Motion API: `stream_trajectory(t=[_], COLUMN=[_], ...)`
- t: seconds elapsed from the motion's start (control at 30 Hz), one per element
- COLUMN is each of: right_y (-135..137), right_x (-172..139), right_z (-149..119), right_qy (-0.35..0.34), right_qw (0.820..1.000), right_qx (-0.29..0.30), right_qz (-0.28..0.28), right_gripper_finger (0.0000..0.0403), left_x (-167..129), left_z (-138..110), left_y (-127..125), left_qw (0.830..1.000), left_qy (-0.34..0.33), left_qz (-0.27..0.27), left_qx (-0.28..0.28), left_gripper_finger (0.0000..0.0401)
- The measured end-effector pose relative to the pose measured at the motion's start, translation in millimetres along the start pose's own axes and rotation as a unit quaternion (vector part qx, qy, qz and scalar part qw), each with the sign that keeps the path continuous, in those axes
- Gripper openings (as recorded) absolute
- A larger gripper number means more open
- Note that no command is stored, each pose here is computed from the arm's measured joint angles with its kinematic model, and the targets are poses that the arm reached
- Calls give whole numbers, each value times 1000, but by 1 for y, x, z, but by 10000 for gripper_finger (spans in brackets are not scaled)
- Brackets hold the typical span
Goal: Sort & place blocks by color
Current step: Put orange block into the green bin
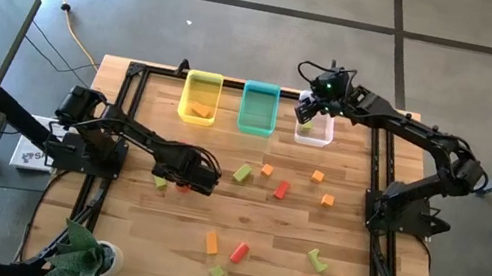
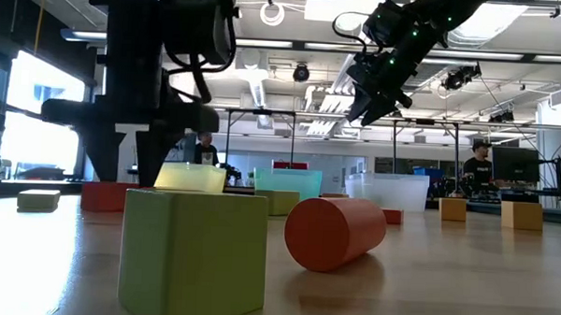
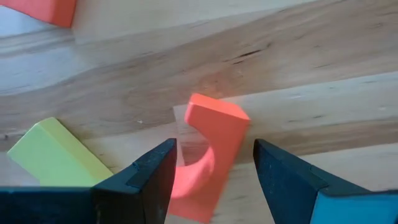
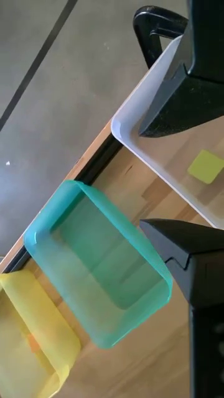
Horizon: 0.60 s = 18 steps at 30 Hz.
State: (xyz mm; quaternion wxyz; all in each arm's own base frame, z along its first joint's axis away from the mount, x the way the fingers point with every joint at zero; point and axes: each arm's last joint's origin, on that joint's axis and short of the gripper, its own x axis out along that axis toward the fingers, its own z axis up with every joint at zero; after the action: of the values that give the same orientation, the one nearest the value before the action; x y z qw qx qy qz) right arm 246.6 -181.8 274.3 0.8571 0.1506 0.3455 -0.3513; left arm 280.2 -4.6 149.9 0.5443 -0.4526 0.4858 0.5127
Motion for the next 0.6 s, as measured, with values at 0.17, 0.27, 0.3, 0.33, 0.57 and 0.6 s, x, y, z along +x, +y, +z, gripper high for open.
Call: stream_trajectory(t=[0.17,0.27,0.3,0.33,0.57,0.6], right_y=[0,0,0,0,-1,-1], right_x=[0,0,0,0,0,0], right_z=[0,0,0,0,0,0], right_qy=[0,0,0,0,-1,-1], right_qw=[1000,1000,1000,1000,1000,1000], right_qx=[0,-6,-9,-12,-13,-13], right_qz=[0,0,-1,-1,-11,-11], right_gripper_finger=[213,213,213,213,213,213], left_x=[9,12,13,14,14,14], left_z=[-1,-1,-1,-2,-1,-1], left_y=[4,5,5,5,5,4], left_qw=[1000,1000,1000,1000,998,998], left_qy=[1,1,1,1,0,-1], left_qz=[-3,-13,-14,-14,-19,-24], left_qx=[-1,6,11,16,57,64], left_gripper_finger=[202,194,186,177,62,43])
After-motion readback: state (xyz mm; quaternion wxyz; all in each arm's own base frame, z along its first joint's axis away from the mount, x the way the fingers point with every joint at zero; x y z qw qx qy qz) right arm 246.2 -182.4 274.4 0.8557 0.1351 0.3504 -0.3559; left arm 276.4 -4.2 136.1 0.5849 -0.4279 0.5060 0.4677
